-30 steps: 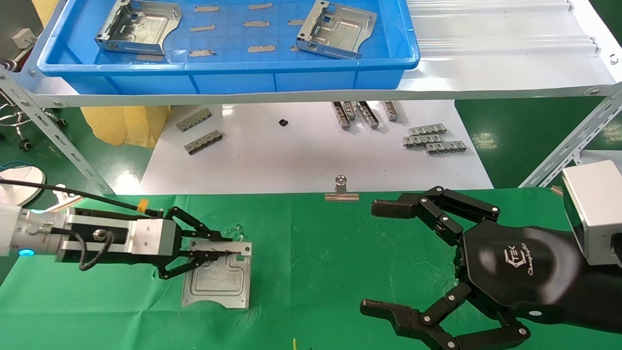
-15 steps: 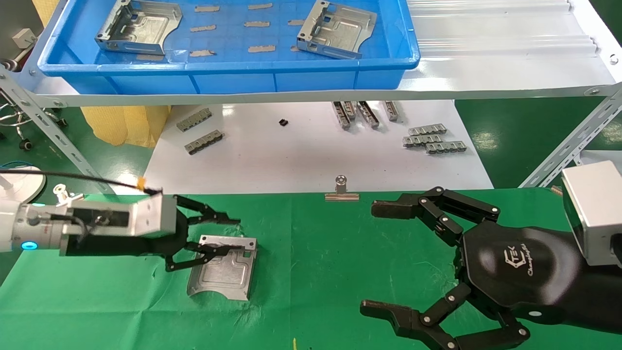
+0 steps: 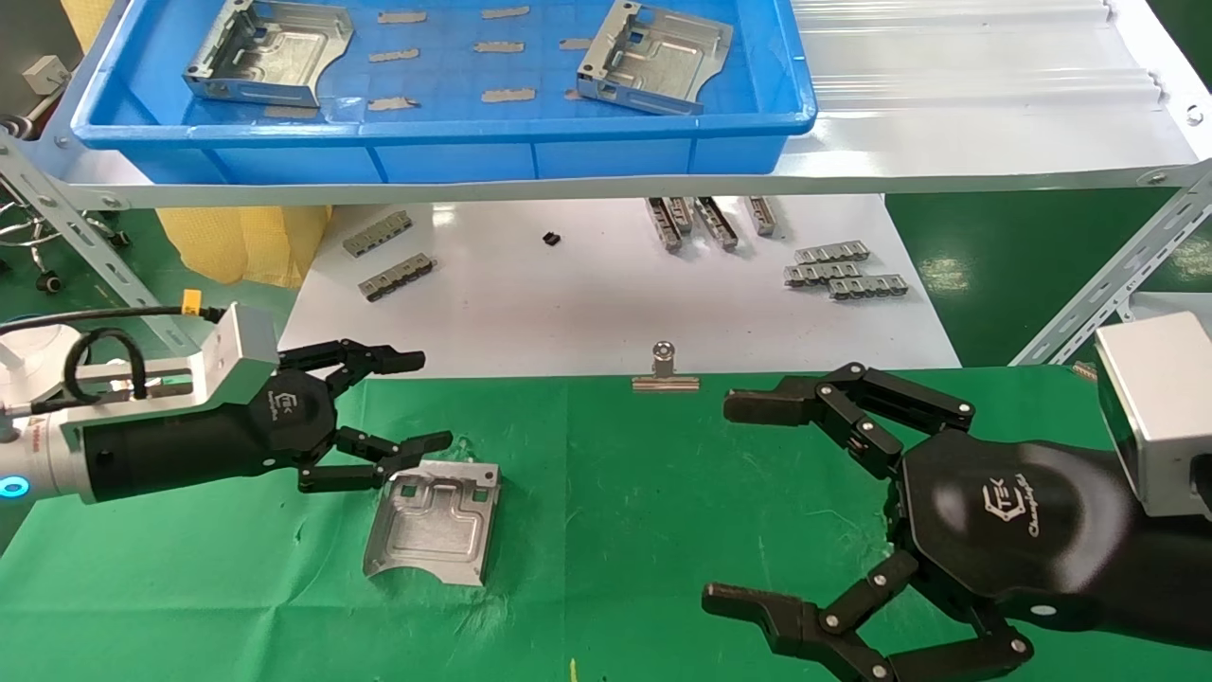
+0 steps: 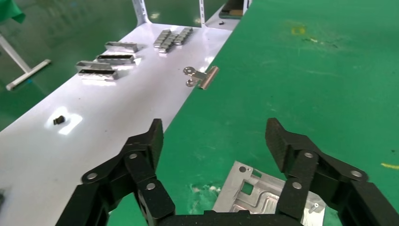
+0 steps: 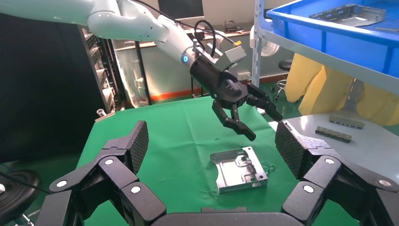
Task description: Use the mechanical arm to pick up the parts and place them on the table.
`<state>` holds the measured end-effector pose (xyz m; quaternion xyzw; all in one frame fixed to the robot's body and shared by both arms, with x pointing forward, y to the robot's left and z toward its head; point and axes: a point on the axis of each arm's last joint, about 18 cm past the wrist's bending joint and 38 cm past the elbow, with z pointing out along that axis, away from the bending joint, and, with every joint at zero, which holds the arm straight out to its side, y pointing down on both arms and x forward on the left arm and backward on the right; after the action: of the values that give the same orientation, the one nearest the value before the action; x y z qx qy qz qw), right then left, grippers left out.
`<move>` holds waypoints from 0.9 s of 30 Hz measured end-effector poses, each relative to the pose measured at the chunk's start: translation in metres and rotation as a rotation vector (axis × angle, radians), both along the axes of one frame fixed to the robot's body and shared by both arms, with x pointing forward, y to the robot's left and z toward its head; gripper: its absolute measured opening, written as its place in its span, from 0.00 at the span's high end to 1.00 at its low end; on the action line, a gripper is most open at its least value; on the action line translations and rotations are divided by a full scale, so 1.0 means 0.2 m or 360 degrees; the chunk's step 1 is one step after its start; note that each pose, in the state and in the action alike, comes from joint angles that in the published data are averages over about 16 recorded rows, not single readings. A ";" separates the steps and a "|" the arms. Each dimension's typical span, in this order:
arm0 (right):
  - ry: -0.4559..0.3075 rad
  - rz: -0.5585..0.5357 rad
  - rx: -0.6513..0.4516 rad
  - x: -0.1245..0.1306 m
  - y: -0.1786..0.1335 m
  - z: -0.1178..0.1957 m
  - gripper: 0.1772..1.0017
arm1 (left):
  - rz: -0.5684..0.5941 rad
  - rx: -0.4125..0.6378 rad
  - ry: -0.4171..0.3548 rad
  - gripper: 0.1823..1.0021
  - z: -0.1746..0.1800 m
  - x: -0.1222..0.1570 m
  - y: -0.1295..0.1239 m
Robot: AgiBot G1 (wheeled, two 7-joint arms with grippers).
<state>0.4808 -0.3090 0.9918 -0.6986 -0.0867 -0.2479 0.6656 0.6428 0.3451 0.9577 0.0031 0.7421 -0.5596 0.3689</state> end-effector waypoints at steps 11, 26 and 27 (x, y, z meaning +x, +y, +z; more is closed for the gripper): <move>0.0000 0.0000 0.0000 0.00 0.00 0.00 0.00 | -0.0025 0.0009 -0.0019 0.11 0.01 -0.01 -0.01; 0.0000 0.0000 0.0000 0.00 0.00 0.00 0.00 | -0.0125 -0.0109 -0.0037 0.00 0.06 -0.11 -0.03; 0.0000 0.0000 0.0000 0.00 0.00 0.00 0.00 | -0.0133 -0.0117 -0.0038 0.00 0.06 -0.12 -0.03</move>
<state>0.4808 -0.3090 0.9918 -0.6986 -0.0867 -0.2479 0.6656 0.6195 0.3387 0.9696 0.0272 0.7159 -0.6012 0.3541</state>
